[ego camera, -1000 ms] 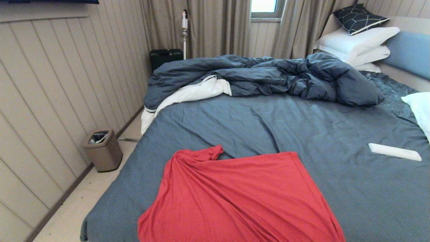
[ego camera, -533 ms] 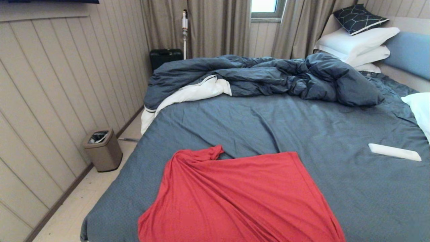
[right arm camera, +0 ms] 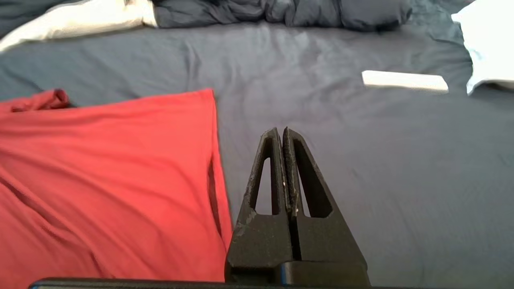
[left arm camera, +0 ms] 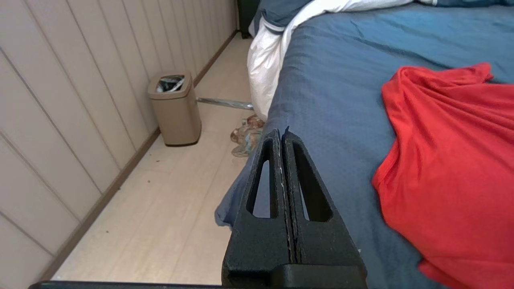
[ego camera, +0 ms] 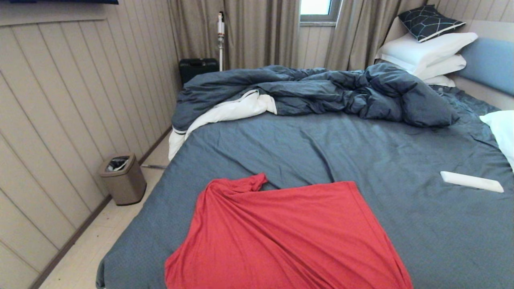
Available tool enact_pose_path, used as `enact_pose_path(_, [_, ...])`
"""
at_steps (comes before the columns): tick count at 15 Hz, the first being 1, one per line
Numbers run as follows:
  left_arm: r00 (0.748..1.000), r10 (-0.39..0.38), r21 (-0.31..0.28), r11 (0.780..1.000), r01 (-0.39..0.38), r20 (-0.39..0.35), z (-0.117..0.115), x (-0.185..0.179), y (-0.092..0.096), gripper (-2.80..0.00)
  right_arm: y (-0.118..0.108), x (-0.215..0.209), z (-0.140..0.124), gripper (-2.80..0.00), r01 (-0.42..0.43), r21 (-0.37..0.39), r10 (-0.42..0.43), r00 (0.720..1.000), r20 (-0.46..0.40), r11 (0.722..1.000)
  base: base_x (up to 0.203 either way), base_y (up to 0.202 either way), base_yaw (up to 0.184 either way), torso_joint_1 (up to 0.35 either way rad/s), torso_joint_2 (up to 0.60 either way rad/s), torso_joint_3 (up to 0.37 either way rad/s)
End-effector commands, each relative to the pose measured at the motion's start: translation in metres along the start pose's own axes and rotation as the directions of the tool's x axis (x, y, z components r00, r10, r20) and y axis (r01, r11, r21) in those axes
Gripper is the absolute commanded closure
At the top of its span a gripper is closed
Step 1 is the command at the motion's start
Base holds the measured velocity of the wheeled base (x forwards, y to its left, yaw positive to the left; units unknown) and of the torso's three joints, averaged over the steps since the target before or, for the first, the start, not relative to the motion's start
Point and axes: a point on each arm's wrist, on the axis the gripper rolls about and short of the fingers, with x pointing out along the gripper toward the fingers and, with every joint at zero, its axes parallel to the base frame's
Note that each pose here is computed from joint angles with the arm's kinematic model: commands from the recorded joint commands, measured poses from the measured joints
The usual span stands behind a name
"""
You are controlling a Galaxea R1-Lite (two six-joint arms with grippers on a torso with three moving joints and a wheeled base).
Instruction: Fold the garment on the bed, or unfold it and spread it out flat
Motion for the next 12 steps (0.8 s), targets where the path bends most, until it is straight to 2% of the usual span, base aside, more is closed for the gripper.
enact_pose_path(1, [1.000,0.001,-0.003,1.000,-0.001,-0.001,0.0004,0.0003,0.0000,0.00,-0.0001,0.0002,-0.0003,0.00,0.002,-0.001,-0.002,1.000,-0.005,1.000,0.000,0.000,0.000,0.000,0.00,0.000])
enact_pose_path(3, [1.000,0.001,0.000,1.000,-0.001,0.001,0.0005,0.0003,0.0000,0.00,0.0001,0.0002,-0.0024,0.00,-0.007,-0.009,0.006,1.000,-0.027,1.000,0.000,0.000,0.000,0.000,0.00,0.000])
enact_pose_path(4, [1.000,0.001,0.002,1.000,-0.001,0.001,0.0005,0.0003,0.0000,0.00,0.0004,0.0002,-0.0019,0.00,-0.022,-0.054,0.021,1.000,-0.022,0.998,0.000,0.000,0.000,0.000,0.00,0.000])
enact_pose_path(5, [1.000,-0.002,0.005,1.000,0.002,-0.001,0.0004,0.0003,0.0000,0.00,0.0006,0.0002,-0.0017,0.00,-0.034,-0.134,0.031,0.999,-0.020,0.990,0.000,0.000,0.000,0.000,0.00,0.000])
enact_pose_path(6, [1.000,-0.002,0.008,1.000,0.002,-0.002,0.0002,0.0003,0.0000,0.00,0.0007,0.0002,-0.0016,0.00,-0.040,-0.165,0.037,0.999,-0.019,0.986,0.000,0.000,0.000,0.000,0.00,0.000])
enact_pose_path(8, [1.000,-0.003,0.005,1.000,0.003,-0.002,0.0002,0.0003,0.0000,0.00,0.0004,0.0002,-0.0016,0.00,-0.054,-0.153,0.052,0.998,-0.019,0.987,0.000,0.000,0.000,0.000,0.00,0.000])
enact_pose_path(9, [1.000,-0.003,0.005,1.000,0.003,-0.002,0.0002,0.0003,0.0000,0.00,-0.0007,0.0002,-0.0016,0.00,-0.102,-0.146,0.101,0.995,-0.020,0.984,0.000,0.000,0.000,0.000,0.00,0.000])
enact_pose_path(11, [1.000,-0.003,0.001,1.000,0.003,-0.002,0.0002,0.0003,0.0000,0.00,-0.0040,0.0006,-0.0020,0.00,-0.242,-0.121,0.240,0.970,-0.025,0.963,0.000,0.000,0.000,0.000,0.00,0.000])
enact_pose_path(12, [1.000,-0.003,-0.003,1.000,0.003,-0.002,0.0002,0.0003,0.0000,0.00,-0.0045,0.0007,-0.0022,0.00,-0.263,-0.108,0.262,0.965,-0.026,0.959,0.000,0.000,0.000,0.000,0.00,0.000])
